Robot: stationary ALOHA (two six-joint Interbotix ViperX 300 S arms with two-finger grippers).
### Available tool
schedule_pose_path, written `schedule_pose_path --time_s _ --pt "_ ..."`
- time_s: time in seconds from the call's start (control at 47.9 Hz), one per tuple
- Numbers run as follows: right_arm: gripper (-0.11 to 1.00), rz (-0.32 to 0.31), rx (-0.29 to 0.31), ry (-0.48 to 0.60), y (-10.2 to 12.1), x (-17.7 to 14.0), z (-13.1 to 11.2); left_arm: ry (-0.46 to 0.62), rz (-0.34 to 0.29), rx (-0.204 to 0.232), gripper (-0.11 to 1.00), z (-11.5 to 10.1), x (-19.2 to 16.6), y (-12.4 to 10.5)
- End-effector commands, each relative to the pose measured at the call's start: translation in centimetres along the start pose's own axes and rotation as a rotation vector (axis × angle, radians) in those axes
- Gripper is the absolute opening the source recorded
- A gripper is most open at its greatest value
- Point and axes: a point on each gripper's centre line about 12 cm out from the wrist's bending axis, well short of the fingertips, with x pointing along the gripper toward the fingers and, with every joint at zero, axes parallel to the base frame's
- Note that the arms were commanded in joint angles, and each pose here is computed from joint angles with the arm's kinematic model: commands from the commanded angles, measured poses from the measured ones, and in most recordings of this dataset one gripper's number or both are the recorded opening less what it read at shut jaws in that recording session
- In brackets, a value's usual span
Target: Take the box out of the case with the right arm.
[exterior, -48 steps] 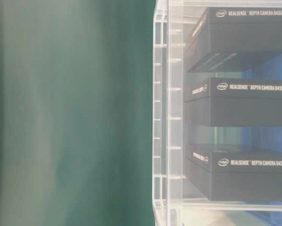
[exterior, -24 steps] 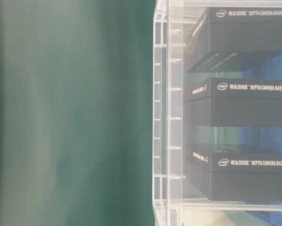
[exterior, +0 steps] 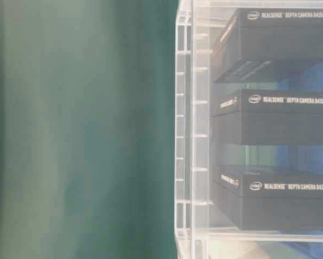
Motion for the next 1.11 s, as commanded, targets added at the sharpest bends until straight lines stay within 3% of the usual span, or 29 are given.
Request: schedule_pose_path --time_s 0.0,0.23,0.439,0.752,1.086 --pt "0.89 0.005 0.006 -0.007 -0.1 -0.3 0.1 -0.034 -0.003 0.004 0.0 0.4 -0.9 0.0" --pt "0.89 0.007 0.039 -0.007 0.3 -0.2 0.2 -0.038 -0.003 0.002 0.0 0.2 -1.1 0.0" --pt "0.89 0.031 0.09 0.0 2.1 0.1 0.5 -0.037 -0.003 0.0 0.0 0.2 -1.1 0.0" --pt "0.89 0.061 0.073 0.002 7.9 0.8 0.9 -0.028 -0.002 0.001 0.0 0.3 -0.9 0.0" --pt "0.89 0.081 0.021 0.002 16.0 0.9 1.3 -0.031 -0.001 0.0 0.0 0.1 -1.0 0.0"
